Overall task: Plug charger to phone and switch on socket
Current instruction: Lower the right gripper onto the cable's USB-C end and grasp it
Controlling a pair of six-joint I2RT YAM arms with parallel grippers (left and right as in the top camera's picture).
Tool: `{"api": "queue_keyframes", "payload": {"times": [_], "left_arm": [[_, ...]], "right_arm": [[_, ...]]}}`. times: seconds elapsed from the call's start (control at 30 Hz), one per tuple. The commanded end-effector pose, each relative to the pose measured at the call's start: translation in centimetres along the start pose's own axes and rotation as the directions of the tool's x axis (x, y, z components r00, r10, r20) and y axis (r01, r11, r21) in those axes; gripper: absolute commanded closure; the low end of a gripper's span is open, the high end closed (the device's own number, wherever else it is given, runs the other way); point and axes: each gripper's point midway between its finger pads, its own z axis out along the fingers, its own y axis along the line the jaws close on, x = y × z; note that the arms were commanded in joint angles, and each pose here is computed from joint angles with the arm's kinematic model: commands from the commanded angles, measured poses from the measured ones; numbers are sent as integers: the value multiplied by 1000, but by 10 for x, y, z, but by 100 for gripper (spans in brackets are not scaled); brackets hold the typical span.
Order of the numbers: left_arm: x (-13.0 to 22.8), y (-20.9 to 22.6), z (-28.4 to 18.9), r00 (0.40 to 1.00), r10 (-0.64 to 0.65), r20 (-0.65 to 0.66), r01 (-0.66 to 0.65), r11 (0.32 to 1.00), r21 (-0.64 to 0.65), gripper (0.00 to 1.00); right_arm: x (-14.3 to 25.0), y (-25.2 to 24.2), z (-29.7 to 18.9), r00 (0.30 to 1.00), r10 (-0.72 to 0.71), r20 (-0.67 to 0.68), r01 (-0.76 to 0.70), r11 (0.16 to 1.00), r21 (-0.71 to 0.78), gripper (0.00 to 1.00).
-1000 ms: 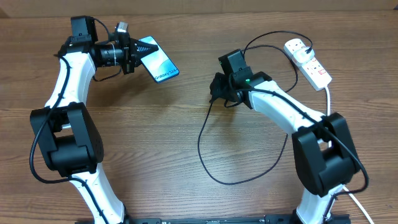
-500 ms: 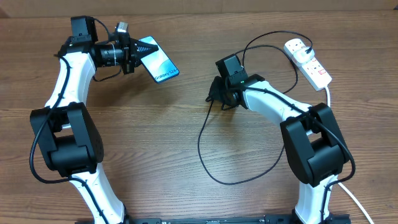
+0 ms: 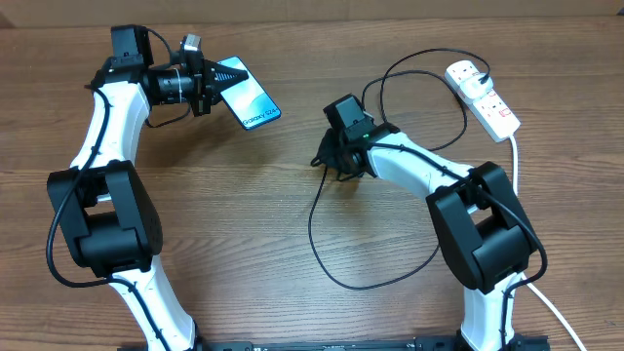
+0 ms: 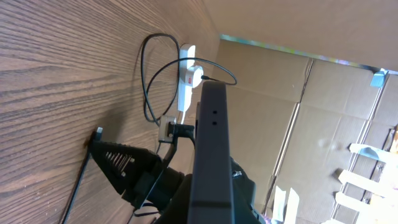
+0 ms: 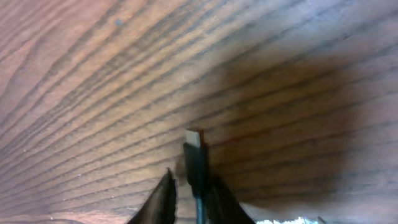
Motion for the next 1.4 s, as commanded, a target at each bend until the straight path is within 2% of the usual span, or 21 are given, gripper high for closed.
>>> {"api": "queue_keyframes", "payload": {"times": [0.0,0.1,0.4,0.6,0.9,1.1,1.2,1.27,1.37], "left_arm": [[5,-15,0,999,42,-27,-41,998,41,96],[5,-15,0,999,42,-27,-41,998,41,96],[5,-15,0,999,47,-26,-45,998,40,96],[5,-15,0,998,49,-26,-48,998,40,96],[7,-14,0,999,34,-31,-33,999,37,96],[7,-13,0,999,32,-31,-30,999,36,96],[7,-13,0,999,31,-32,-30,999,37,96],[7,-13,0,999,31,-32,-30,999,37,96],[7,-13,0,999,31,-32,-30,999,36,96]], "right_arm": [[4,-12,6,1000,8,6,-8,998,68,90],[5,-14,2,1000,0,-8,1,996,89,96],[-13,-18,-19,977,-214,4,209,957,200,96],[-6,-27,-21,936,-346,-62,351,910,222,96],[6,-22,-19,920,-374,-118,390,906,164,96],[22,-20,-19,936,-302,-179,325,938,118,96],[22,-22,-20,944,-276,-182,301,945,129,88],[20,-26,-20,955,-237,-177,264,953,146,77],[16,-32,-21,973,-165,-163,193,965,176,72]]}}
